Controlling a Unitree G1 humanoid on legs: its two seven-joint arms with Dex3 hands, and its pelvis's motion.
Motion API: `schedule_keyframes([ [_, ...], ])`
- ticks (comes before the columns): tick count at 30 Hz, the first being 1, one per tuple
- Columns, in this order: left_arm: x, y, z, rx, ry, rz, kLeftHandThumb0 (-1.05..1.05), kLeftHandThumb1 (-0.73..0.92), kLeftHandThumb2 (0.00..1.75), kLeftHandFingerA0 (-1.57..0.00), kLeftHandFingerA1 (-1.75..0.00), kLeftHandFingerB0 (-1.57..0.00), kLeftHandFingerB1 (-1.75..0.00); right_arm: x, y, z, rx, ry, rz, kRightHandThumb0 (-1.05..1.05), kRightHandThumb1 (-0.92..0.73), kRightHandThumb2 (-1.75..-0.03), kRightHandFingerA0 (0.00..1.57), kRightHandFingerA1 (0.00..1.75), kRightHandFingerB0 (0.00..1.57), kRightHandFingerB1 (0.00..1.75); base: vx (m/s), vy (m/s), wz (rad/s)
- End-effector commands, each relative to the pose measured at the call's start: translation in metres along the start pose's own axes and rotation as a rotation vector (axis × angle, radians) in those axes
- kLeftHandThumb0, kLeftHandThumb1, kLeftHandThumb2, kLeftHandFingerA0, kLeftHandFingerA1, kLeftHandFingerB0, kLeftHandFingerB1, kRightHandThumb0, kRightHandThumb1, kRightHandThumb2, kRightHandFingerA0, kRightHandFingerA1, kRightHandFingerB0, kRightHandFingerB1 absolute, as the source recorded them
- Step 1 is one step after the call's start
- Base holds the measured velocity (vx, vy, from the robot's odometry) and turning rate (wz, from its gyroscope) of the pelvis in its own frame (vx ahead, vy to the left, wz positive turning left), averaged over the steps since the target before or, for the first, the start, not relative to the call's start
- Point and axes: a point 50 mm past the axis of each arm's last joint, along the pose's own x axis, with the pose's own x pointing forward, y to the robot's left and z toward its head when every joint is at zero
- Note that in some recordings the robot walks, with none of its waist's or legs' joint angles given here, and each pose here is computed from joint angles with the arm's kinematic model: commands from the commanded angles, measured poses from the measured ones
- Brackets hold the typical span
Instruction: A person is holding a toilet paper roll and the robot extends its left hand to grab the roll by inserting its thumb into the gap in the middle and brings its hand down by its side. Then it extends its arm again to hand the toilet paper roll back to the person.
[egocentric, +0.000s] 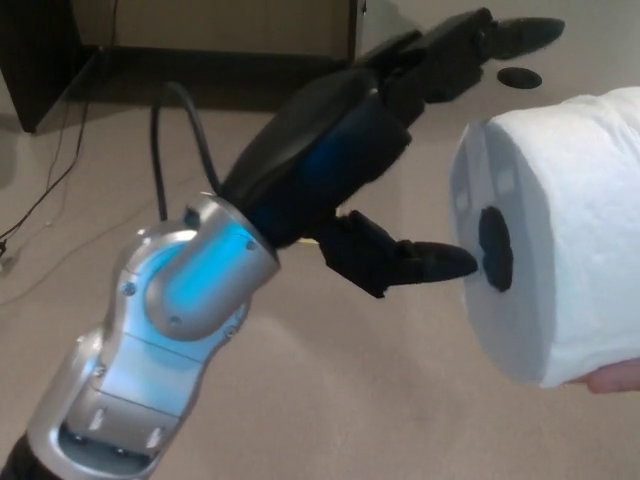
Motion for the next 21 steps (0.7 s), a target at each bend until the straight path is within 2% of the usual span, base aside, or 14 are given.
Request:
schedule_keyframes([
  [1,-0.004,0.011,0.002,-0.029,0.021,-0.024,-0.28,0.2,0.8,0.0,-0.48,0.0,-0.49,-0.001,-0.004,-0.006,0.009,0.028,0.003,-0.38,-0.67,-0.59,0.68,0.6,0.42,0.38,0.0,0.0,0.0],
  [4,-0.005,0.015,0.006,-0.021,0.007,-0.018,-0.28,0.2,0.8,0.0,-0.47,0.0,-0.49,-0.002,-0.004,-0.008,-0.011,0.034,0.003,-0.4,-0.67,-0.6,0.7,0.59,0.42,0.37,0.0,0.0,0.0],
  [5,-0.006,0.019,0.009,-0.011,0.003,-0.017,-0.28,0.2,0.8,0.0,-0.47,0.0,-0.49,-0.001,-0.004,-0.007,-0.014,0.035,0.002,-0.46,-0.55,-0.87,0.67,0.7,0.35,0.5,0.0,0.0,0.0],
  [7,-0.006,0.024,0.013,-0.006,-0.008,-0.011,-0.27,0.19,0.79,0.0,-0.47,0.0,-0.48,-0.001,-0.006,-0.007,-0.014,0.03,-0.003,-0.46,-0.55,-0.85,0.67,0.69,0.37,0.51,0.0,0.0,0.0],
  [8,-0.006,0.026,0.014,-0.003,-0.016,-0.009,-0.27,0.19,0.79,0.0,-0.48,0.0,-0.48,-0.001,-0.006,-0.007,-0.013,0.029,-0.005,-0.4,-0.67,-0.6,0.71,0.62,0.43,0.37,0.0,0.0,0.0],
  [11,-0.006,0.029,0.018,0.012,-0.052,-0.003,-0.28,0.19,0.79,0.0,-0.48,0.0,-0.48,-0.001,-0.007,-0.007,0.003,0.033,-0.006,-0.39,-0.68,-0.6,0.71,0.63,0.43,0.38,0.0,0.0,0.0],
  [12,-0.006,0.029,0.019,0.012,-0.052,-0.008,-0.28,0.19,0.79,0.0,-0.47,0.0,-0.48,-0.001,-0.007,-0.006,0.009,0.035,-0.004,-0.45,-0.55,-0.85,0.66,0.7,0.36,0.5,0.0,0.0,0.0],
  [15,-0.004,0.025,0.022,-0.011,-0.063,-0.016,-0.27,0.2,0.79,0.0,-0.47,0.0,-0.48,-0.001,-0.005,-0.006,-0.001,0.032,-0.007,-0.4,-0.67,-0.6,0.71,0.62,0.41,0.37,0.0,0.0,0.0],
  [16,-0.003,0.023,0.023,-0.018,-0.068,-0.021,-0.27,0.2,0.79,0.0,-0.47,0.0,-0.49,-0.001,-0.005,-0.006,-0.003,0.032,-0.003,-0.47,-0.55,-0.86,0.68,0.71,0.35,0.5,0.0,0.0,0.0],
  [17,-0.003,0.02,0.024,-0.016,-0.067,-0.025,-0.27,0.2,0.79,0.0,-0.47,0.0,-0.49,-0.002,-0.004,-0.008,-0.005,0.03,-0.002,-0.4,-0.67,-0.6,0.7,0.64,0.42,0.38,0.0,0.0,0.0],
  [18,-0.003,0.019,0.024,-0.014,-0.069,-0.03,-0.28,0.21,0.8,0.0,-0.47,0.0,-0.49,-0.003,-0.002,-0.009,-0.002,0.03,0.0,-0.4,-0.68,-0.6,0.7,0.67,0.42,0.38,0.0,0.0,0.0],
  [19,-0.003,0.016,0.024,-0.012,-0.071,-0.035,-0.28,0.2,0.79,0.0,-0.47,0.0,-0.49,-0.003,-0.001,-0.01,-0.003,0.03,0.003,-0.45,-0.54,-0.86,0.67,0.71,0.35,0.51,0.0,0.0,0.0],
  [20,-0.002,0.014,0.024,-0.018,-0.07,-0.034,-0.28,0.2,0.79,0.0,-0.47,0.0,-0.49,-0.003,-0.002,-0.01,-0.011,0.031,0.004,-0.48,-0.55,-0.86,0.67,0.7,0.35,0.51,0.0,0.0,0.0],
  [21,-0.001,0.012,0.024,-0.03,-0.072,-0.034,-0.28,0.19,0.79,0.0,-0.47,0.0,-0.49,-0.003,-0.002,-0.01,-0.013,0.035,0.006,-0.41,-0.69,-0.6,0.69,0.61,0.41,0.37,0.0,0.0,0.0],
])
